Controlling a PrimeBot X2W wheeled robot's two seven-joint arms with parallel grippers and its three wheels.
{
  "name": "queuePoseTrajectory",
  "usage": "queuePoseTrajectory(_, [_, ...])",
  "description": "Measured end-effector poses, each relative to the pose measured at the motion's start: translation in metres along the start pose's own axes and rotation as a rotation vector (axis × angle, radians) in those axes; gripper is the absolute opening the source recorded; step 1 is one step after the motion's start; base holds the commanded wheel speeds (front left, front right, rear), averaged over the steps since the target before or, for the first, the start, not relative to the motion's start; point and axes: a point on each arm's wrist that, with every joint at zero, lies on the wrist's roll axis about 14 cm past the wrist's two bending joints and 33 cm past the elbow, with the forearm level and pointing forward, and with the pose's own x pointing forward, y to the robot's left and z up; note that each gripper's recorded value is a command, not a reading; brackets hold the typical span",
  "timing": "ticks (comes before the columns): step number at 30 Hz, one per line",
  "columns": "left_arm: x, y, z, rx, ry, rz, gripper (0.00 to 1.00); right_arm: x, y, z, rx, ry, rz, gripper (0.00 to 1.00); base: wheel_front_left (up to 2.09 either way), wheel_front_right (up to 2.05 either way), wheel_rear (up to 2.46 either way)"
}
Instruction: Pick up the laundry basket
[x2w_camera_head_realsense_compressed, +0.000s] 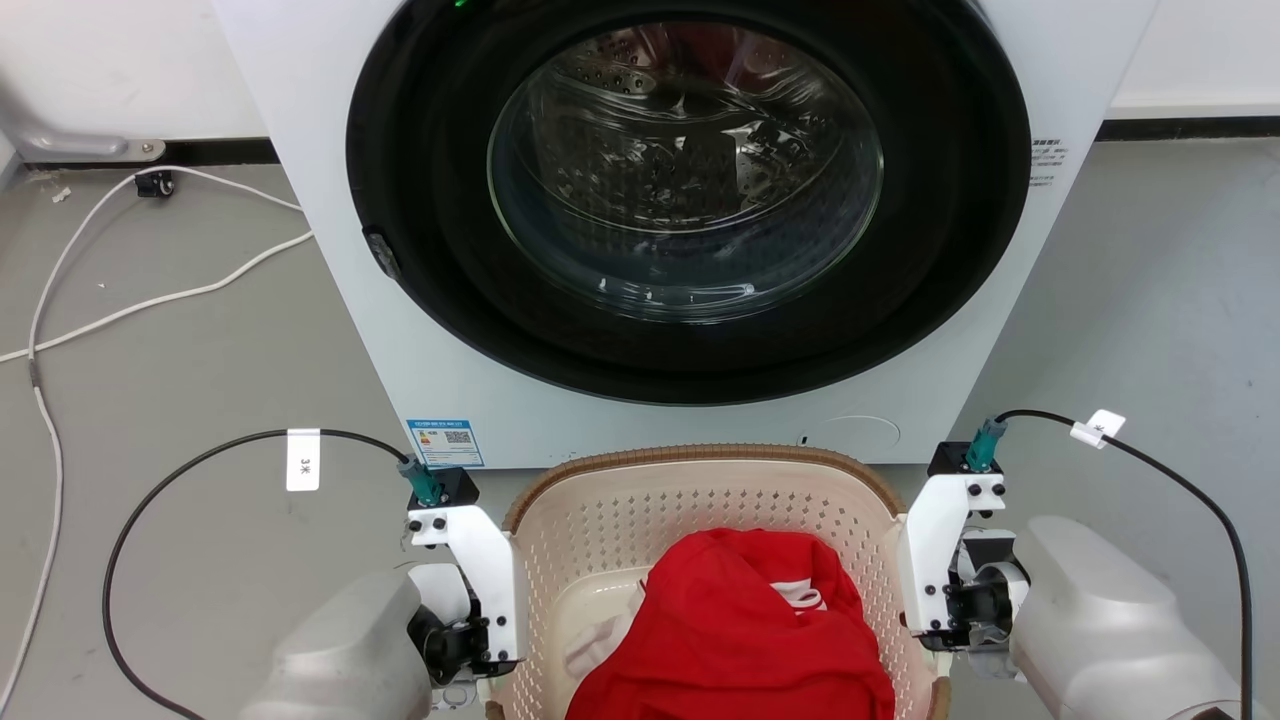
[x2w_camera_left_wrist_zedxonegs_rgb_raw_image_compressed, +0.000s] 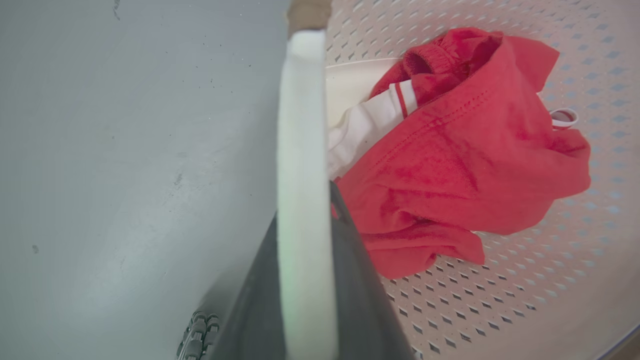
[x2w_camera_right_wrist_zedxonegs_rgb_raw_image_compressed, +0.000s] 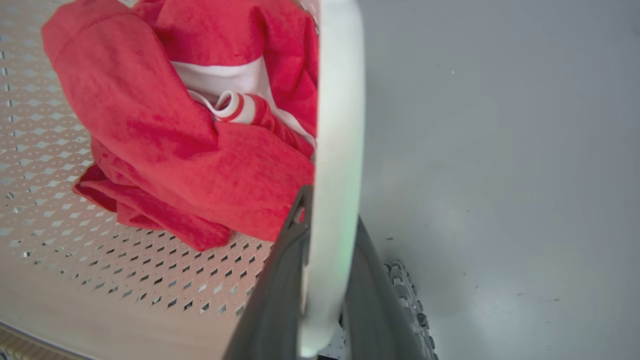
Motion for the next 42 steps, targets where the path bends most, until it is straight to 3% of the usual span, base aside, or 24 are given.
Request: queuePoseTrajectory(42, [0.0024, -0.001, -0.0048, 0.005, 0.005, 0.001, 0.0, 0.0004, -0.0015, -0.0032, 0.02, 0.003, 0.003, 0.0, 0.0, 0.0, 0.0])
